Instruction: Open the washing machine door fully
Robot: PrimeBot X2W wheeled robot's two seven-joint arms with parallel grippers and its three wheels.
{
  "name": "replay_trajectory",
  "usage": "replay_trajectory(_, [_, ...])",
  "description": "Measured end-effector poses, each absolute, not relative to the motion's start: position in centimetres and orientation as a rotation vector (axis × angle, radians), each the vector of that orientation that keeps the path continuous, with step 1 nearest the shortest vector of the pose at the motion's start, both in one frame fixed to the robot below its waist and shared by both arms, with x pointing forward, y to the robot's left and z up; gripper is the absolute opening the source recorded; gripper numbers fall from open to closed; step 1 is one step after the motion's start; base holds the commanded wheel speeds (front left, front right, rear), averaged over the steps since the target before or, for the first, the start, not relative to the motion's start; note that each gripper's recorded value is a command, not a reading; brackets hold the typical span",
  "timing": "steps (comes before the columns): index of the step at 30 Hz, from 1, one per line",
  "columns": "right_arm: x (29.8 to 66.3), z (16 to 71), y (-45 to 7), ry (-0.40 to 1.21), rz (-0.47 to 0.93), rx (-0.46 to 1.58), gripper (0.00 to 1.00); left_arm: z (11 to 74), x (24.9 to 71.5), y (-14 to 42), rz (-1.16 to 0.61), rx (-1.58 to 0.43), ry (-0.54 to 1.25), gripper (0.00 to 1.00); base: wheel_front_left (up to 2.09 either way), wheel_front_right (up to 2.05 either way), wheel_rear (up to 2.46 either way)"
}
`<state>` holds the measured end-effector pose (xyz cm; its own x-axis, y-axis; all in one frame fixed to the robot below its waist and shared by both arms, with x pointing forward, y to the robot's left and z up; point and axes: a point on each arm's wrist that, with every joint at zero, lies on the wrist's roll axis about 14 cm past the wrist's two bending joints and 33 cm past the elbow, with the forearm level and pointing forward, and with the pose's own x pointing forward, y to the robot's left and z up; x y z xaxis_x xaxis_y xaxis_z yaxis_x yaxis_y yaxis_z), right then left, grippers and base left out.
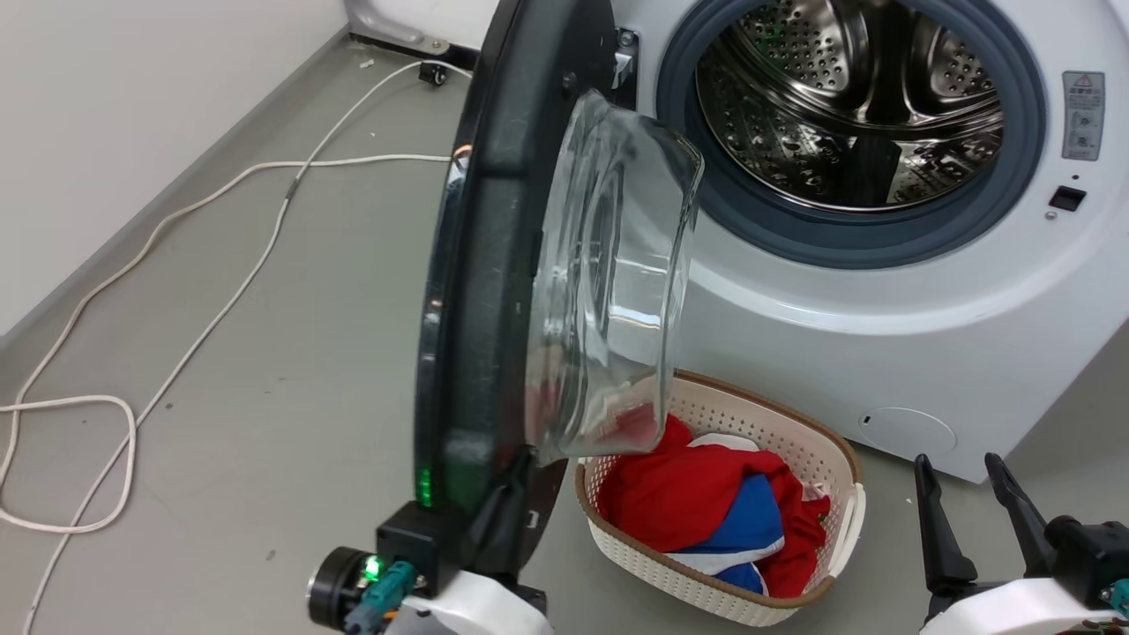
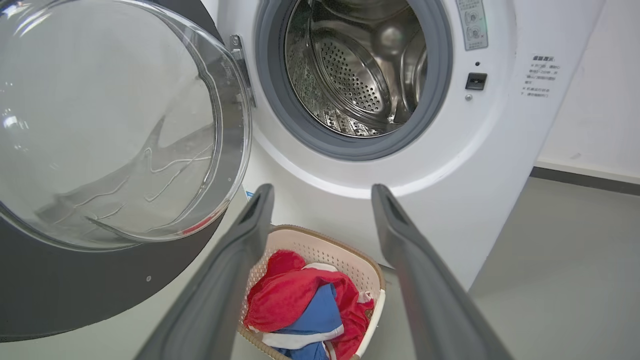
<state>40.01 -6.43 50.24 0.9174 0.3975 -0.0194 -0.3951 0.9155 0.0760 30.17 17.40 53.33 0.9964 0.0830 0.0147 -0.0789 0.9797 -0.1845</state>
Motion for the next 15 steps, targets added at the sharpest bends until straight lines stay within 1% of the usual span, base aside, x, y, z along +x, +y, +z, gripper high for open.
replay_trajectory(9, [40.4,50.0,-5.8,0.038,0.423,0.080,1.00,53.1,29.3,23.3,0.250,-0.155,-0.036,0.00,0.00,0.00,0.00])
replay_trajectory(10, [40.4,50.0,-5.8,0.038,0.423,0.080,1.00,53.1,29.3,23.3,0.250,-0.155,-0.036,0.00,0.00,0.00,0.00])
replay_trajectory(11, [40.4,50.1,-5.9,0.037,0.420,0.082,1.00,53.1,29.2,24.8,0.286,-0.151,-0.039,0.00,0.00,0.00,0.00])
replay_trajectory(15, [40.6,49.9,-6.4,0.042,0.407,0.084,1.00,53.1,29.1,27.7,0.355,-0.147,-0.047,0.00,0.00,0.00,0.00])
